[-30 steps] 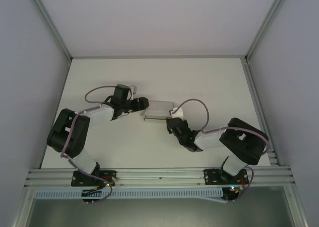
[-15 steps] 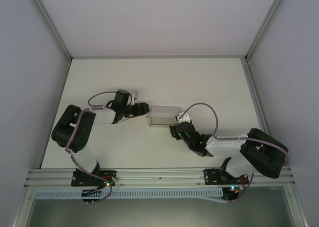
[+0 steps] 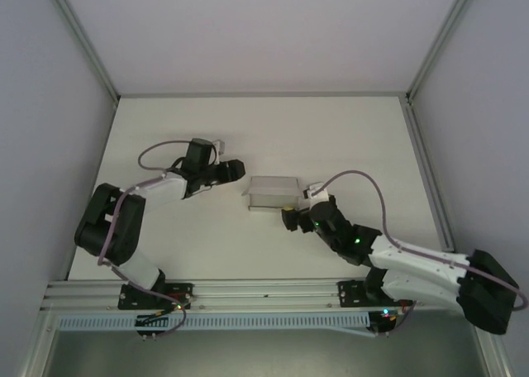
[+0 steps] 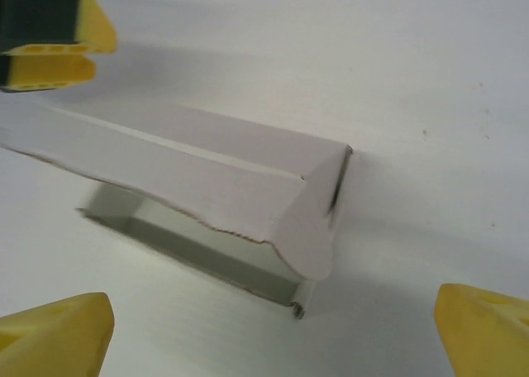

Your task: Assemble paper box

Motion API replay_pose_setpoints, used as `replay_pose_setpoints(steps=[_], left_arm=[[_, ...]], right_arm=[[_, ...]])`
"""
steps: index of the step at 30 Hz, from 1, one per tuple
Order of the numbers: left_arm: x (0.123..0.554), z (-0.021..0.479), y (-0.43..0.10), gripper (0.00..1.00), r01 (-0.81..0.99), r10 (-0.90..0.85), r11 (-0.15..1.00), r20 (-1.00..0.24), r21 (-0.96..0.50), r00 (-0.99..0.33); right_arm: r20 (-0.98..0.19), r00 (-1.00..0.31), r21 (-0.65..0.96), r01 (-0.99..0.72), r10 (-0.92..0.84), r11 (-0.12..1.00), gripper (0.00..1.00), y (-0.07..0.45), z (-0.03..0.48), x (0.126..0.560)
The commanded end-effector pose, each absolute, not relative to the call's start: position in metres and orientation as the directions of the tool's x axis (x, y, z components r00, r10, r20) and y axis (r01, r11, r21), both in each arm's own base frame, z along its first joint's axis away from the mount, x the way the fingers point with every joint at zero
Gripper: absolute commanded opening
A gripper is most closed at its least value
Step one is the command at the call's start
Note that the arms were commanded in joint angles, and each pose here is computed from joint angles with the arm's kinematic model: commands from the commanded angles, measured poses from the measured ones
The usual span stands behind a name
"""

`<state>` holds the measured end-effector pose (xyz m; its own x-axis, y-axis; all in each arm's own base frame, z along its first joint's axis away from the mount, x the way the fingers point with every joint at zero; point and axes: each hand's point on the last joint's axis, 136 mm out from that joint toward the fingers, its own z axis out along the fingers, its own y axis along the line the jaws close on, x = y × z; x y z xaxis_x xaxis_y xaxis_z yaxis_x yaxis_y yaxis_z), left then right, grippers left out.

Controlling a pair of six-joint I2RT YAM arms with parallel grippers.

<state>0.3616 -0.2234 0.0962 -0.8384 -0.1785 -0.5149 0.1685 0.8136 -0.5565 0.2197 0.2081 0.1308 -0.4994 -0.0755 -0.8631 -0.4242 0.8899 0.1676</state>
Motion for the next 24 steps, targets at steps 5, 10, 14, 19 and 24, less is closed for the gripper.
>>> replay_pose_setpoints(steps=[5,10,14,19,24], left_arm=[[0.348,0.143,-0.232,0.83,0.263,-0.128,0.803,-0.585,-0.535,-0.801],[0.336,0.122,-0.251,0.83,0.291,-0.076,0.777,-0.542,-0.558,-0.837],[0.326,0.107,-0.272,0.82,0.319,-0.030,0.746,-0.508,-0.585,-0.861],[0.315,0.082,-0.282,0.76,0.312,0.006,0.729,-0.450,-0.609,-0.893],[0.303,0.060,-0.279,0.72,0.287,0.012,0.726,-0.405,-0.625,-0.914]], right_arm=[[-0.905,-0.396,0.313,-0.380,0.153,0.870,1.00,0.181,0.213,0.216],[-0.832,-0.509,0.365,-0.200,0.222,0.909,1.00,0.171,0.213,0.264],[-0.740,-0.654,0.307,-0.123,0.156,0.944,0.99,0.183,0.161,0.288],[-0.670,-0.733,0.314,-0.135,0.118,0.940,0.93,0.200,0.110,0.291],[-0.607,-0.780,0.346,-0.089,0.150,0.934,0.79,0.196,0.070,0.278]])
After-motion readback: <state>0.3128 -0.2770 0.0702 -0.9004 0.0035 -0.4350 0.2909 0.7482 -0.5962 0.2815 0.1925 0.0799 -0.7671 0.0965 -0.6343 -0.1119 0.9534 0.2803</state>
